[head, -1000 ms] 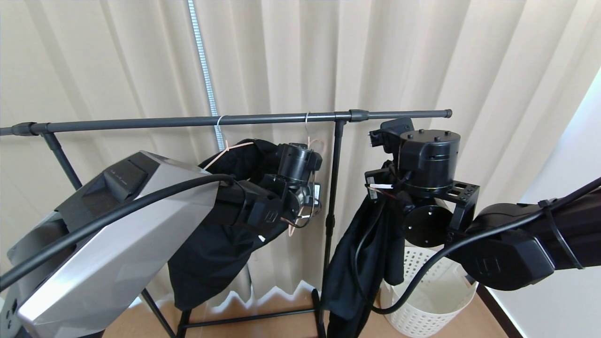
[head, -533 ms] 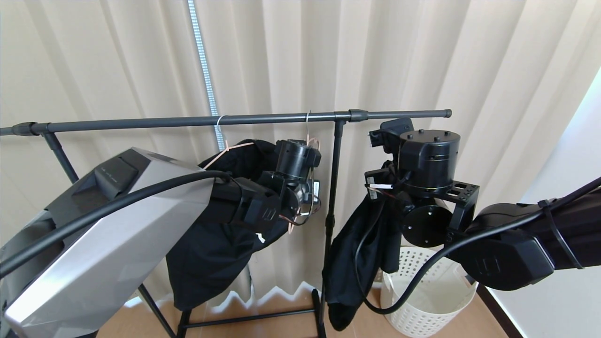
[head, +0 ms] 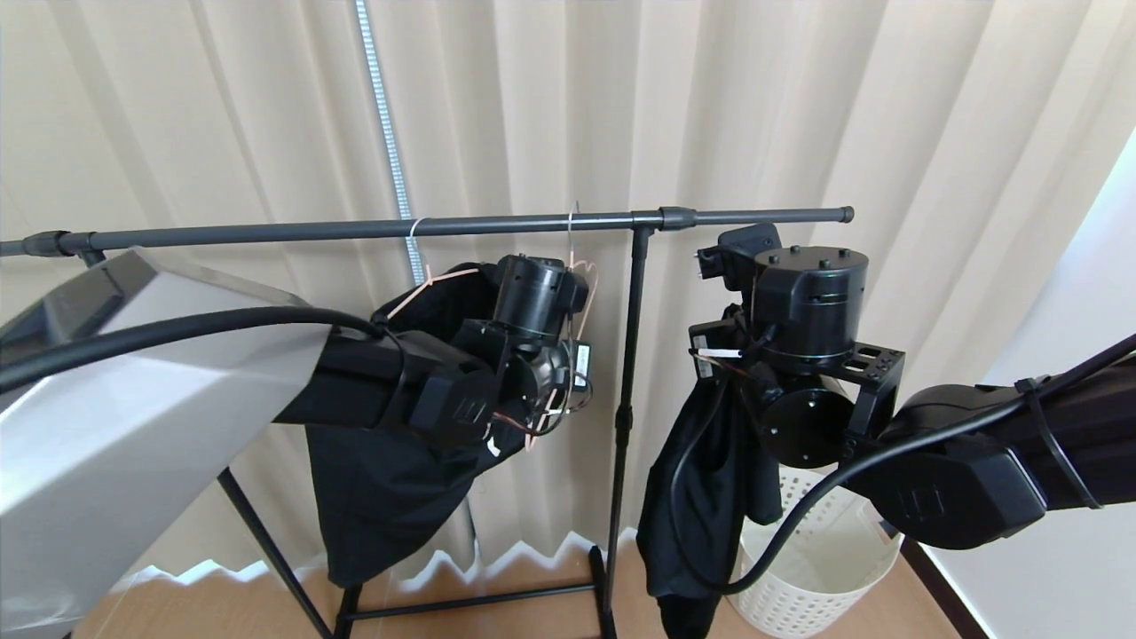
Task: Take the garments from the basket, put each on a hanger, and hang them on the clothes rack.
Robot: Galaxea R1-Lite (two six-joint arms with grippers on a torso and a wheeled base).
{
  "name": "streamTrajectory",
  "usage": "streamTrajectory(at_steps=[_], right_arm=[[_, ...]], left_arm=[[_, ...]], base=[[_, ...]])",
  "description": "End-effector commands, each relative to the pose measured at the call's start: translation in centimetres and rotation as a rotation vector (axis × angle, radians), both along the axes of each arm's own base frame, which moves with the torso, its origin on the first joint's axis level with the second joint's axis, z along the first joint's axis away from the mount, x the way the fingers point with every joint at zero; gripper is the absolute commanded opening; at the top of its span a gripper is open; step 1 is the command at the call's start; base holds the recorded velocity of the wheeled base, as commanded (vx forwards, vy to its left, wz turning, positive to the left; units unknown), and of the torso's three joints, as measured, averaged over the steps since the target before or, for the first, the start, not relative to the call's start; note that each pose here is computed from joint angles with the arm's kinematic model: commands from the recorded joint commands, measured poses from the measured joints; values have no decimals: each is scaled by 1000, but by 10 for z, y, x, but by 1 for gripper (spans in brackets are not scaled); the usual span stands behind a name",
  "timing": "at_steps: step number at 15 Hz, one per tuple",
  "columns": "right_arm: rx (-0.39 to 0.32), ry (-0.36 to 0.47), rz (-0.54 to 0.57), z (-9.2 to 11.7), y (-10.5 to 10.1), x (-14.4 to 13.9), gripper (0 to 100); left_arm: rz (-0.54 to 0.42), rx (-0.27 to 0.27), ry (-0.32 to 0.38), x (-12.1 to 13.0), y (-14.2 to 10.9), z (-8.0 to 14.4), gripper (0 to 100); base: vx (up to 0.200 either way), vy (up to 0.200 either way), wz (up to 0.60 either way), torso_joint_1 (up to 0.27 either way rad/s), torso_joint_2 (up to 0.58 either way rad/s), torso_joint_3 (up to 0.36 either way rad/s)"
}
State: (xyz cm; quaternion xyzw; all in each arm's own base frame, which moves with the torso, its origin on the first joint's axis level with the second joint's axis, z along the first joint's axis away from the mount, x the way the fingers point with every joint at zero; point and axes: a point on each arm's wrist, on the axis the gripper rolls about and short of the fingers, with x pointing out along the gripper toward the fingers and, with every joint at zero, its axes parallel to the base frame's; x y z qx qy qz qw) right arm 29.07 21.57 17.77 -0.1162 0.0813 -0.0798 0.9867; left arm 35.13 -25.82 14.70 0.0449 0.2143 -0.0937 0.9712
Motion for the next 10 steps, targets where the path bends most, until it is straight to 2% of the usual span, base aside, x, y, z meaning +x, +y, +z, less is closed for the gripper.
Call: streamTrajectory(at_steps=[1, 2, 7, 8, 9, 10], right_arm=[[-1, 0, 0, 0, 0, 0, 0], [-1, 0, 0, 0, 0, 0, 0], [-2, 2, 0, -1, 0, 0, 0], [-1, 0, 0, 0, 0, 0, 0], [-1, 0, -1, 0, 0, 1, 0], [-1, 0, -1, 0, 0, 1, 0]], left_arm=[[-10, -17, -19, -22, 12, 20, 0], [-18, -21, -25, -30, 15, 23, 0], [-69, -24, -42, -99, 52, 26, 0], [-70, -24, -42, -104, 56, 25, 0], [-92, -25, -35, -126, 69, 16, 0], [-92, -25, -35, -126, 69, 16, 0]], base=[[0, 0, 0, 0, 0, 0], [0, 0, 0, 0, 0, 0], [0, 0, 0, 0, 0, 0], [0, 0, 0, 0, 0, 0], [0, 0, 0, 0, 0, 0], [0, 0, 0, 0, 0, 0]])
